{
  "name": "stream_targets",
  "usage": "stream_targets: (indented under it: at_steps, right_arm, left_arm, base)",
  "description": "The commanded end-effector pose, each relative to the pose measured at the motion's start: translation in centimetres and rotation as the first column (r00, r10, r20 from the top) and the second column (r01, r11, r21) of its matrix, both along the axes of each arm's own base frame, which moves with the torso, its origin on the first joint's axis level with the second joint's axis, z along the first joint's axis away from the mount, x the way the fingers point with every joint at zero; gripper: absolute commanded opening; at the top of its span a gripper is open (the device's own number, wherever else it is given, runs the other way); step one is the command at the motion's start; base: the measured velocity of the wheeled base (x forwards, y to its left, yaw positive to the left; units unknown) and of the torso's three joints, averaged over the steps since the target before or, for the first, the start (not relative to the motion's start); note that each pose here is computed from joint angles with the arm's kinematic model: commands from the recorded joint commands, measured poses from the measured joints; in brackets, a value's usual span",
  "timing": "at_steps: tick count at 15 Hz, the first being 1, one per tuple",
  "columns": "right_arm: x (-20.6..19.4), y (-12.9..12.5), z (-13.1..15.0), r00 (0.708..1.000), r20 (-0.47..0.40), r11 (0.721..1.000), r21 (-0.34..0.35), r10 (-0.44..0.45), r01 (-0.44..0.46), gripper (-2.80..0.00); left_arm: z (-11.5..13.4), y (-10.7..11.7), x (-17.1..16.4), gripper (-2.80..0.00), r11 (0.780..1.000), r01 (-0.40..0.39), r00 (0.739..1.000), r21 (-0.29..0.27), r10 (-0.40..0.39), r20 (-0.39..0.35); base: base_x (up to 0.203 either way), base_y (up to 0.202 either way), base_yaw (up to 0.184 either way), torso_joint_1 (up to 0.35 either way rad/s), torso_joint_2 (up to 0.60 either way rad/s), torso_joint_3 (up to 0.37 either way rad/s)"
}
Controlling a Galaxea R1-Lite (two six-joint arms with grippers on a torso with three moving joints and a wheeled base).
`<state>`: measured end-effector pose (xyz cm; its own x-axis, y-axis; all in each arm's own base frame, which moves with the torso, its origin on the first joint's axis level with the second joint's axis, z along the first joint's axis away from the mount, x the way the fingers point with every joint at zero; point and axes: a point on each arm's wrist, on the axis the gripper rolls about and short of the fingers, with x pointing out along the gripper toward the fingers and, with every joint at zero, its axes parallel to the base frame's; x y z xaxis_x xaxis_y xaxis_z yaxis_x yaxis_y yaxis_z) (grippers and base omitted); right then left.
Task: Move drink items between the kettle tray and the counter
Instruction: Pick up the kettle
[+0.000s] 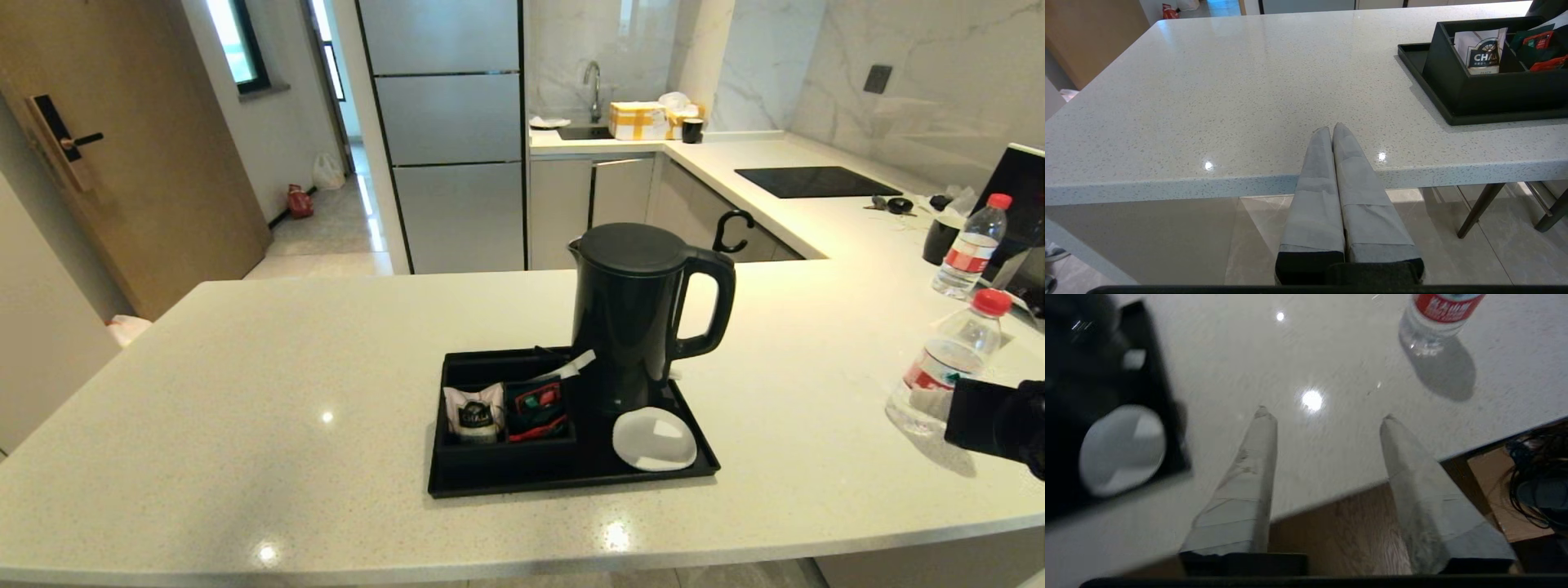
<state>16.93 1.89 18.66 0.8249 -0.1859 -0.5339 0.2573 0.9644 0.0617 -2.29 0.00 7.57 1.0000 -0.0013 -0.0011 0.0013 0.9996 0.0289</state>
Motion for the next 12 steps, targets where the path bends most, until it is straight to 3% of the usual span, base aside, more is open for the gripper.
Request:
stream_targets:
  at_steps: [1, 4, 7, 9, 10, 12]
  right_arm:
    - [-3.4, 0.3, 2.0, 0.998, 0.066, 1.0, 0.008, 0.026, -0.026, -2.8]
    - [-4.9, 0.9, 1.9, 0.998, 0.047, 1.0, 0.007, 0.029, -0.03, -2.8]
    - [-7.0, 1.9, 1.7, 0.987, 0.011, 0.987, 0.017, 0.161, -0.161, -2.8]
    - [-8.2, 2.9, 1.1, 0.942, -0.071, 0.945, 0.021, 0.328, -0.327, -2.8]
    - [-8.3, 3.2, 0.8, 0.902, -0.118, 0.91, 0.058, 0.415, -0.411, -2.8]
    - [-7.1, 4.3, 0.5, 0.859, -0.173, 0.877, 0.08, 0.481, -0.474, -2.8]
  left_arm:
    - [0.0, 0.0, 0.0, -2.8, 1.0, 0.0, 1.0, 0.0, 0.0, 0.001]
    - [0.0, 0.0, 0.0, -2.8, 1.0, 0.0, 1.0, 0.0, 0.0, 0.0]
    - [0.0, 0.0, 0.0, -2.8, 1.0, 0.0, 1.0, 0.0, 0.0, 0.001]
    - [0.0, 0.0, 0.0, -2.8, 1.0, 0.0, 1.0, 0.0, 0.0, 0.001]
    - [0.0, 0.0, 0.0, -2.8, 1.0, 0.0, 1.0, 0.0, 0.0, 0.001]
    - [0.0, 0.0, 0.0, -2.8, 1.0, 0.0, 1.0, 0.0, 0.0, 0.001]
  base:
    - [0.0, 0.0, 0.0, 0.0, 0.0, 0.0]
    - [0.0, 0.0, 0.0, 0.0, 0.0, 0.0]
    - [0.0, 0.0, 0.0, 0.0, 0.0, 0.0]
    - [0.0, 0.0, 0.0, 0.0, 0.0, 0.0]
    - [0.0, 0.0, 0.0, 0.0, 0.0, 0.0]
    - [0.0, 0.0, 0.0, 0.0, 0.0, 0.0]
